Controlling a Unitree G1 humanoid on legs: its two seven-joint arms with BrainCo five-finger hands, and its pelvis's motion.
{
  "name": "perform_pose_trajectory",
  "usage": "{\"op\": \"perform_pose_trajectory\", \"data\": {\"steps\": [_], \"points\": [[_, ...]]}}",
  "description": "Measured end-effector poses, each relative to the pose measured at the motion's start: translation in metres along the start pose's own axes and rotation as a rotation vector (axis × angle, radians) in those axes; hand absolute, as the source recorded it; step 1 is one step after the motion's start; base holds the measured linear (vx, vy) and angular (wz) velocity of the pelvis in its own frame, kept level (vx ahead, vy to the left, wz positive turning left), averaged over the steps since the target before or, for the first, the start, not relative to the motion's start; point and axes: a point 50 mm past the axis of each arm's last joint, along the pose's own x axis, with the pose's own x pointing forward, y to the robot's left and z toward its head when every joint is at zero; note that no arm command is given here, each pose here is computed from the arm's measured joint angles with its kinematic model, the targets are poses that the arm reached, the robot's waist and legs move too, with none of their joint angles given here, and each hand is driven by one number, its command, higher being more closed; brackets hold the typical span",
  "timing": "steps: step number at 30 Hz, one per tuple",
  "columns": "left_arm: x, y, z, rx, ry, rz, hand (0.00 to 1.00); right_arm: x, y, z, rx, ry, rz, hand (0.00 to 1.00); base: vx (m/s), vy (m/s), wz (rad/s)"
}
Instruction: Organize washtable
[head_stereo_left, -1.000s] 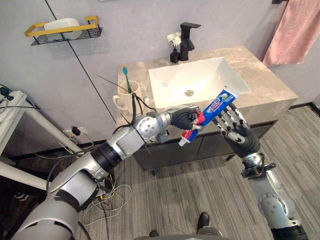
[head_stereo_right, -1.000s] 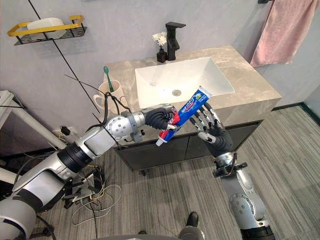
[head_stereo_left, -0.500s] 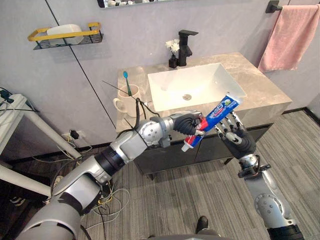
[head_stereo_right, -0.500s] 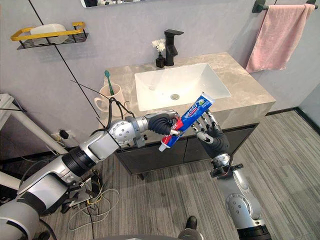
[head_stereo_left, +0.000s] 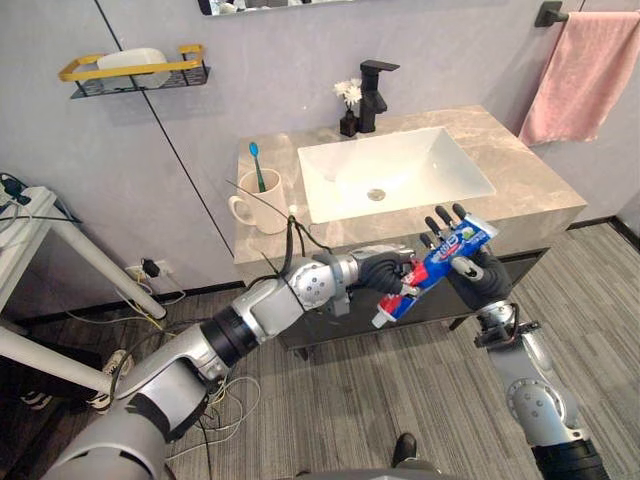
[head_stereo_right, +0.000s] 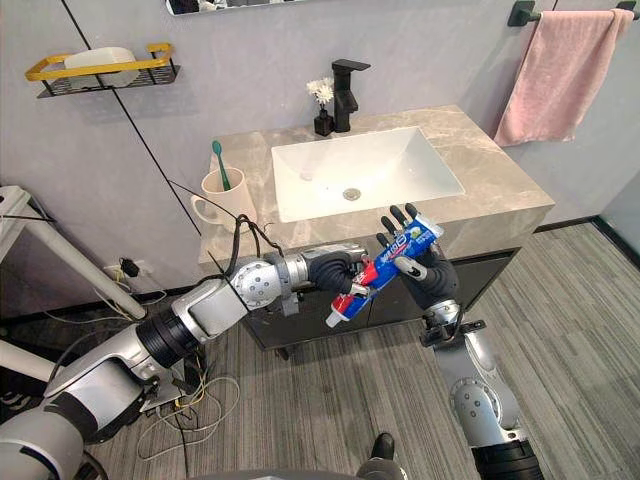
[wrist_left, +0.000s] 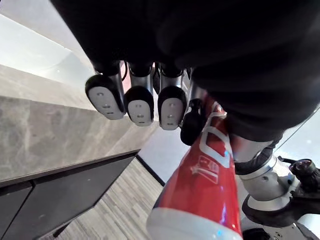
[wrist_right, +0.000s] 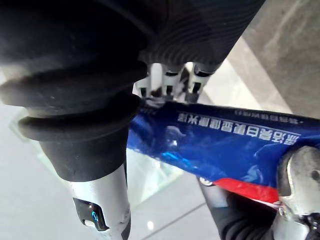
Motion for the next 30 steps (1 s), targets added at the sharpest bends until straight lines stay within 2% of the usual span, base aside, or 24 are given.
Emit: {"op": "perform_pose_trajectory", "data": {"steps": [1, 10, 30], "points": [[0.002, -0.001, 0.002, -0.004, -0.009, 0.001, 1.0, 0.002, 0.002, 0.001, 0.002, -0.004, 0.009, 1.0, 0.0, 0.0, 0.0], [0.006, -0.011, 0.005, -0.046, -0.026, -0.006, 1.0, 0.005, 0.006, -0.005, 0.069, 0.008, 0.017, 1.0, 0.0, 0.0, -0.01], [0.004, -0.007, 0.003, -0.031, -0.012, 0.016, 1.0, 0.01, 0.013, -0.005, 0.127, -0.026, 0.039, 1.0, 0.0, 0.0, 0.01]]}}
